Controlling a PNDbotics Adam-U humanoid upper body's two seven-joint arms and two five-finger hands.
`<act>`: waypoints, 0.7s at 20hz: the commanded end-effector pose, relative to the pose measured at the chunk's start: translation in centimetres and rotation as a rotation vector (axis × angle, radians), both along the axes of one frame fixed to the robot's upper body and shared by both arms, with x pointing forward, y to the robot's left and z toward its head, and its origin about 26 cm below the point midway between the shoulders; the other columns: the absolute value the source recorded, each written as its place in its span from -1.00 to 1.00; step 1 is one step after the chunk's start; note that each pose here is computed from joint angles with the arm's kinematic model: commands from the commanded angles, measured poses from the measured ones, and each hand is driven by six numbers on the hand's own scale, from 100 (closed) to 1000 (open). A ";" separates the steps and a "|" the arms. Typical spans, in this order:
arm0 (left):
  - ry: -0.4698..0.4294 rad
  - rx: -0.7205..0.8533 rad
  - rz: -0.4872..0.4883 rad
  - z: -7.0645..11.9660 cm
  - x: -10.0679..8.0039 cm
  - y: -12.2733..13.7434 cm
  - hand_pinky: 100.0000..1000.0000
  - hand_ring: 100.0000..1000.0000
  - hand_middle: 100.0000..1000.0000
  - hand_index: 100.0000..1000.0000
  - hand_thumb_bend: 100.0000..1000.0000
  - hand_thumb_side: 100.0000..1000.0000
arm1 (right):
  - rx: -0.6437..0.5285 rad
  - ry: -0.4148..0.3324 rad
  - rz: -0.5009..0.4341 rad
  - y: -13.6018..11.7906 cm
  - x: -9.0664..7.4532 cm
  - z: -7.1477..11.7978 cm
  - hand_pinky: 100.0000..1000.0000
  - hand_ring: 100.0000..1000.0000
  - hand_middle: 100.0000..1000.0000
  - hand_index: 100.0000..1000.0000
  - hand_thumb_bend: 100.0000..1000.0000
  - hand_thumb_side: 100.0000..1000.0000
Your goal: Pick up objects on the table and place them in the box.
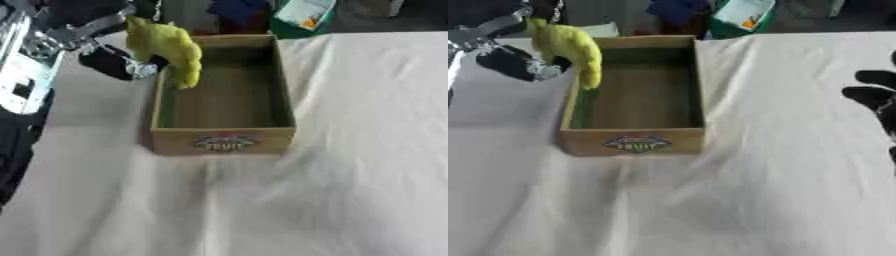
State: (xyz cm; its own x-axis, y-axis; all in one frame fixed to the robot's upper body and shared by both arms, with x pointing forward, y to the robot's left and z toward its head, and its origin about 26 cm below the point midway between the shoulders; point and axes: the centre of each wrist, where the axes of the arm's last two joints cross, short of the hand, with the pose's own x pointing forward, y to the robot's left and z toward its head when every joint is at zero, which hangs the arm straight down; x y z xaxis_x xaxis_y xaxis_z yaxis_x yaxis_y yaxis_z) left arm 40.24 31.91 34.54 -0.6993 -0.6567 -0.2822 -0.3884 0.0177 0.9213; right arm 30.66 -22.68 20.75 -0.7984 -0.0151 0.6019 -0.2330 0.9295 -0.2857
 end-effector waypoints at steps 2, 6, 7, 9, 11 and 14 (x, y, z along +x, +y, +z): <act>-0.053 0.006 0.046 1.2 0.6 1.5 -0.25 0.14 -0.13 0.02 -1.00 -0.61 | -0.008 -0.023 0.059 0.7 -0.3 0.9 0.76 0.49 0.50 0.94 -1.00 1.00; -0.065 0.027 0.082 1.2 1.6 2.4 -0.25 0.14 -0.11 0.04 -1.00 -0.62 | -0.017 -0.028 0.116 1.6 -0.2 1.4 0.76 0.49 0.50 0.94 -1.00 1.00; -0.066 0.028 0.093 1.1 1.9 2.7 -0.25 0.14 -0.11 0.04 -1.00 -0.62 | -0.018 -0.030 0.132 1.9 -0.2 1.5 0.76 0.49 0.50 0.94 -1.00 1.00; -0.064 0.026 0.111 0.6 2.5 3.0 -0.26 0.13 -0.12 0.04 -1.00 -0.64 | -0.021 -0.030 0.159 2.3 -0.2 1.7 0.76 0.49 0.50 0.94 -1.00 1.00; -0.061 0.018 0.133 -0.1 3.0 3.1 -0.30 0.10 -0.13 0.06 -1.00 -0.66 | -0.023 -0.028 0.177 2.5 -0.2 1.8 0.76 0.49 0.50 0.94 -1.00 1.00; -0.063 0.015 0.158 -1.1 3.7 2.9 -0.31 0.10 -0.14 0.07 -1.00 -0.67 | -0.026 -0.025 0.202 2.9 -0.2 1.8 0.76 0.49 0.49 0.94 -1.00 1.00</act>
State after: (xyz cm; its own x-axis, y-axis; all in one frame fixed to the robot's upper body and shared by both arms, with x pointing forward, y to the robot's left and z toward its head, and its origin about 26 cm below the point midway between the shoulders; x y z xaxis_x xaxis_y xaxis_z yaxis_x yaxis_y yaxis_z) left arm 44.13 34.55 32.30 -0.5919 -0.7467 -0.3033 -0.4068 -0.0481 0.9123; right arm 30.79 -20.02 21.80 -0.7829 -0.1409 0.6060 -0.3949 0.8652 -0.3090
